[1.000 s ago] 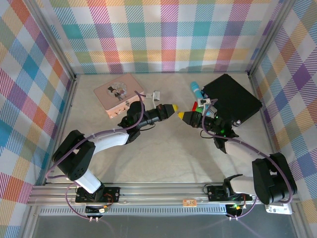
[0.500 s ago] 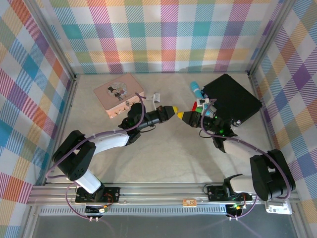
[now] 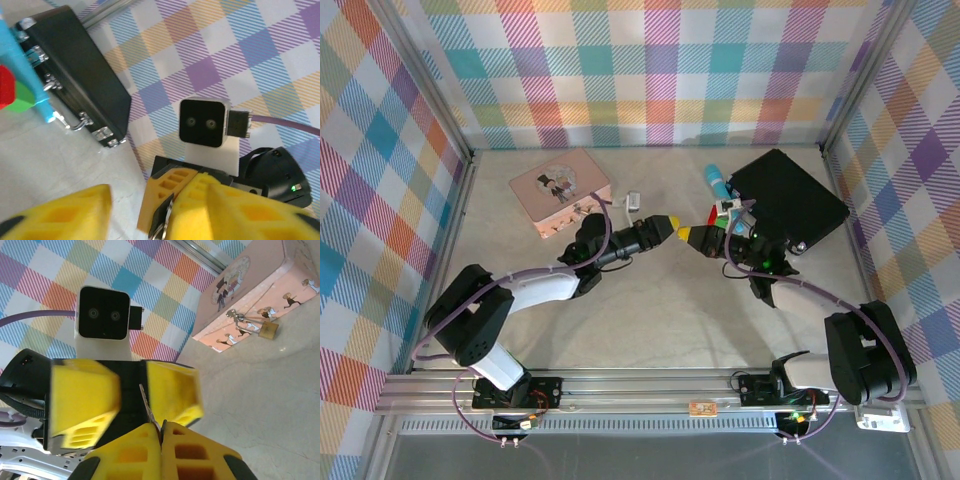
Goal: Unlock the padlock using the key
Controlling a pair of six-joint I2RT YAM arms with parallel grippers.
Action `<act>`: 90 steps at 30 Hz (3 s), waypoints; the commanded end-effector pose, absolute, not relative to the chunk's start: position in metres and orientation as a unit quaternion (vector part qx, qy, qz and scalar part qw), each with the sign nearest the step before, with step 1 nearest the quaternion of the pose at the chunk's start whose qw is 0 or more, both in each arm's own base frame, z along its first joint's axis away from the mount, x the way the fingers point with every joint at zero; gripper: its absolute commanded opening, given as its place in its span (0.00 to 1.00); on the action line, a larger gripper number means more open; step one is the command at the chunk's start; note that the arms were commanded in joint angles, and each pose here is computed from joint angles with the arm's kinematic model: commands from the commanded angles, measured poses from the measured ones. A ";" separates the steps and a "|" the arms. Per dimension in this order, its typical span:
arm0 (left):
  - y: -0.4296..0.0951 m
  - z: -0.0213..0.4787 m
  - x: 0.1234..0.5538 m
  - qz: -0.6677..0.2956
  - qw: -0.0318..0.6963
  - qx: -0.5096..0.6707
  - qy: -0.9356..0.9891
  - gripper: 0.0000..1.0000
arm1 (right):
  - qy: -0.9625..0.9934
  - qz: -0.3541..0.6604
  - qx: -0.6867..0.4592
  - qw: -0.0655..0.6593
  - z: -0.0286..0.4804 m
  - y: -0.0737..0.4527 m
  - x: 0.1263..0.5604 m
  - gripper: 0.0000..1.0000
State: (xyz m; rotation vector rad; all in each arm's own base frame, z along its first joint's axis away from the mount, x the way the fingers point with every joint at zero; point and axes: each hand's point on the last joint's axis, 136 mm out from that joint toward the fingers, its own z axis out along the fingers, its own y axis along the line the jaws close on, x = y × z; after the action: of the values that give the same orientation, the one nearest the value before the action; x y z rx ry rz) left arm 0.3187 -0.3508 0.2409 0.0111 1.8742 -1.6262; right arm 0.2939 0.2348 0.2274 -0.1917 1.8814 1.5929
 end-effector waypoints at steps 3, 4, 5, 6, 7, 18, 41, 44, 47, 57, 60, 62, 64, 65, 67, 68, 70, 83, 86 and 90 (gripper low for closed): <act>-0.291 0.220 0.347 -0.547 0.331 -0.072 0.765 0.59 | 0.755 0.563 -0.090 0.323 0.217 0.236 0.300 0.00; -0.279 0.213 0.352 -0.531 0.331 -0.083 0.776 0.59 | 0.764 0.555 -0.089 0.317 0.213 0.236 0.301 0.00; -0.263 0.204 0.356 -0.506 0.331 -0.098 0.790 0.59 | 0.772 0.545 -0.086 0.314 0.209 0.234 0.302 0.00; -0.247 0.195 0.360 -0.472 0.335 -0.113 0.807 0.59 | 0.781 0.536 -0.081 0.309 0.203 0.233 0.303 0.00; -0.233 0.186 0.362 -0.437 0.336 -0.124 0.825 0.59 | 0.789 0.527 -0.078 0.305 0.198 0.232 0.304 0.00; -0.120 0.113 0.377 -0.085 0.380 -0.210 0.897 0.62 | 0.840 0.468 -0.059 0.266 0.160 0.227 0.306 0.00; -0.131 0.039 0.461 0.102 0.374 -0.274 0.880 0.65 | 0.841 0.463 -0.060 0.274 0.161 0.222 0.298 0.00; -0.129 0.032 0.466 0.094 0.366 -0.287 0.880 0.65 | 0.840 0.465 -0.061 0.272 0.161 0.223 0.299 0.00; -0.128 0.028 0.471 0.092 0.356 -0.290 0.883 0.65 | 0.840 0.468 -0.061 0.268 0.159 0.224 0.299 0.00; -0.117 0.015 0.461 0.069 0.316 -0.300 0.898 0.40 | 0.840 0.463 -0.059 0.275 0.159 0.221 0.296 0.00; -0.112 0.018 0.451 0.073 0.315 -0.287 0.902 0.40 | 0.841 0.463 -0.057 0.274 0.158 0.221 0.296 0.00; -0.111 0.018 0.449 0.067 0.312 -0.275 0.907 0.44 | 0.842 0.464 -0.058 0.271 0.158 0.222 0.297 0.00; -0.109 0.016 0.449 0.072 0.306 -0.263 0.912 0.48 | 0.842 0.465 -0.063 0.266 0.159 0.223 0.297 0.00; -0.110 0.014 0.451 0.067 0.303 -0.256 0.916 0.50 | 0.842 0.465 -0.066 0.266 0.160 0.224 0.297 0.00; -0.108 0.010 0.452 0.065 0.298 -0.251 0.919 0.54 | 0.842 0.465 -0.065 0.267 0.160 0.224 0.299 0.00; -0.109 0.008 0.455 0.057 0.298 -0.248 0.920 0.56 | 0.842 0.464 -0.064 0.269 0.160 0.224 0.299 0.00; -0.114 0.006 0.464 0.029 0.302 -0.244 0.921 0.58 | 0.839 0.466 -0.062 0.273 0.161 0.224 0.300 0.00; -0.106 0.008 0.468 0.013 0.300 -0.242 0.923 0.27 | 0.839 0.462 -0.063 0.280 0.166 0.221 0.296 0.00; -0.111 0.017 0.466 -0.007 0.305 -0.234 0.923 0.27 | 0.839 0.463 -0.064 0.280 0.164 0.221 0.297 0.00; -0.119 0.030 0.454 -0.042 0.304 -0.218 0.926 0.26 | 0.837 0.468 -0.064 0.275 0.163 0.223 0.297 0.00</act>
State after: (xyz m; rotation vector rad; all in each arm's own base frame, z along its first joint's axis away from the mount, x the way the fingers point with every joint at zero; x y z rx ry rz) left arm 0.4669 -0.1162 0.0279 -0.6338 2.4088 -0.0587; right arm 0.2991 0.2196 0.1605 -0.1382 2.2661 1.2442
